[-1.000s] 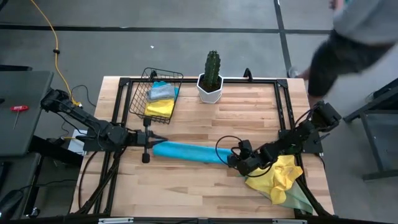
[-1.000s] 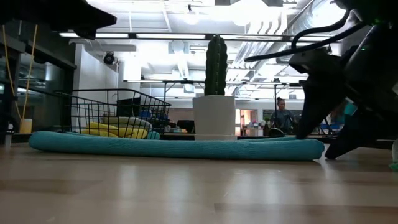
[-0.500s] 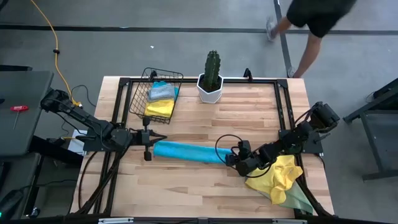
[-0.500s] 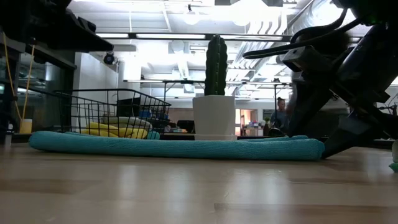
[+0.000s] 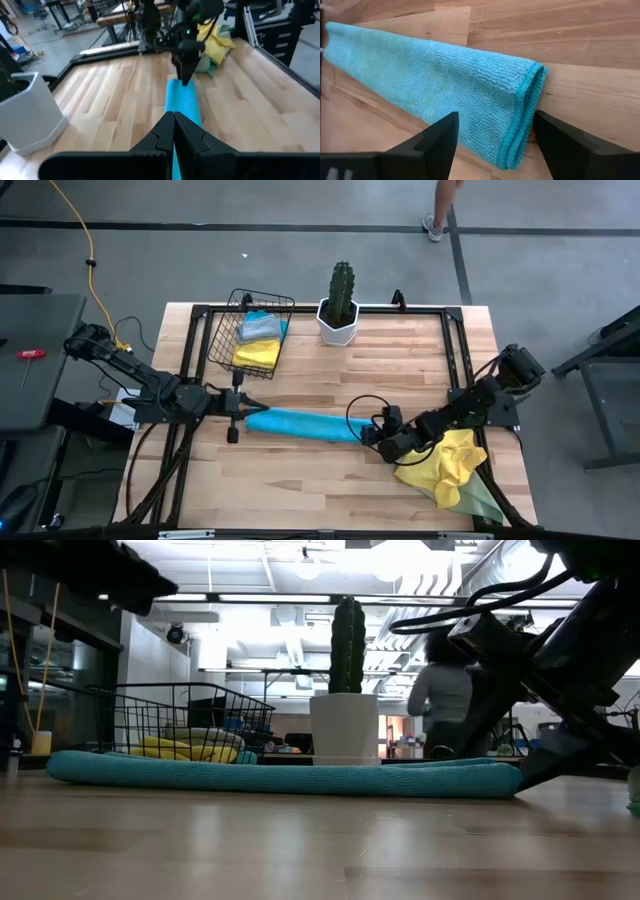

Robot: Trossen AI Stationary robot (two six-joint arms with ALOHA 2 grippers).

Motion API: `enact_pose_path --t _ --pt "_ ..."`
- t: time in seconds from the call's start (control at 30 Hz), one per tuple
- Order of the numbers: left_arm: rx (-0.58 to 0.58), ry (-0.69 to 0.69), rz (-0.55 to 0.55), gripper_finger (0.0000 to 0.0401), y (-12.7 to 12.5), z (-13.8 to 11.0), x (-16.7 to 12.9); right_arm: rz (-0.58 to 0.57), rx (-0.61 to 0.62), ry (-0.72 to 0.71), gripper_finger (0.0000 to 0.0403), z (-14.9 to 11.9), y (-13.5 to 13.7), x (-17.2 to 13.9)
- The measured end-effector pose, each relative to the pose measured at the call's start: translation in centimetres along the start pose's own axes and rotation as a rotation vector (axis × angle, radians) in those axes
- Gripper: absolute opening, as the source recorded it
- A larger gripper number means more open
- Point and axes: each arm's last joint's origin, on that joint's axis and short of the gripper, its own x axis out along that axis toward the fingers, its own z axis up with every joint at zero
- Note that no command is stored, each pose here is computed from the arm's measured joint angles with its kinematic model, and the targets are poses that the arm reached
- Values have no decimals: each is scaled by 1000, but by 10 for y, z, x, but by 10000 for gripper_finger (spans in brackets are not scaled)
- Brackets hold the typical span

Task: Fold microfiber towels
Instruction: Fold the blue microfiber towel on the table

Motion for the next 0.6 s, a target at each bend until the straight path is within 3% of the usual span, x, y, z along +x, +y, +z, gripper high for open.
enact_pose_path --t 0.13,0.27,0.43,0.6 --pt "22 52 43 0 1 -5 0 3 4 5 220 0 0 0" --pt "43 149 105 0 4 -11 -2 -13 1 0 166 1 -1 1" --pt "-28 255 181 0 9 -4 -8 -46 -26 -12 96 3 -4 1" --pt "-54 234 183 0 8 0 -7 -103 -130 -35 30 6 -9 1"
